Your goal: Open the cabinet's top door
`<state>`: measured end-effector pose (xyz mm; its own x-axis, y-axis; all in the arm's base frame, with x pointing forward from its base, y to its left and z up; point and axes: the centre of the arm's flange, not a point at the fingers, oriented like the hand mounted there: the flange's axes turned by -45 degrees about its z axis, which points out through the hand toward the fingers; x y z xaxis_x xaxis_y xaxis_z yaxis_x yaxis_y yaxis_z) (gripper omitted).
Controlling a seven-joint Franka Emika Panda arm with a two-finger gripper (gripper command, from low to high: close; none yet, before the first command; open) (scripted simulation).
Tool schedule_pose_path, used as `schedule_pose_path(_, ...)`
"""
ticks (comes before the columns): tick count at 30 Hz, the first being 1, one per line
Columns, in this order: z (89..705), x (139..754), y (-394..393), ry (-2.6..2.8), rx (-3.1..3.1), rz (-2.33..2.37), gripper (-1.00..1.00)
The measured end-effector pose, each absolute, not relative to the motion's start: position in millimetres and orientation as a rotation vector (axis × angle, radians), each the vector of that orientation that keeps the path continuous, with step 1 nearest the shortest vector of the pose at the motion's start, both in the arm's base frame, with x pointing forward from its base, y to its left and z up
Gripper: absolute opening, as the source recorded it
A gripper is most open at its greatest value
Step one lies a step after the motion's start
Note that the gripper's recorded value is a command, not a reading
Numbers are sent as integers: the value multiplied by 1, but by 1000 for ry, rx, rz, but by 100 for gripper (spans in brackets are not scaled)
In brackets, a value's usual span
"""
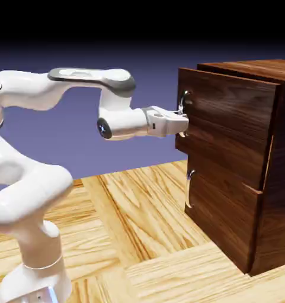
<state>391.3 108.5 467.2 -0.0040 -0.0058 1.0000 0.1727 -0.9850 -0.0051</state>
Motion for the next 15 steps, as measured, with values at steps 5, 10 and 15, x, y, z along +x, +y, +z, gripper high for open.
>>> schedule_pose_path(5, 467, 376, 97, -243, -2102, -2102, -100)
schedule_pose_path(10, 467, 344, 69, -364, -2034, -2032, -100)
schedule_pose_path(15, 467, 318, 41, -462, -1968, -1966, -100)
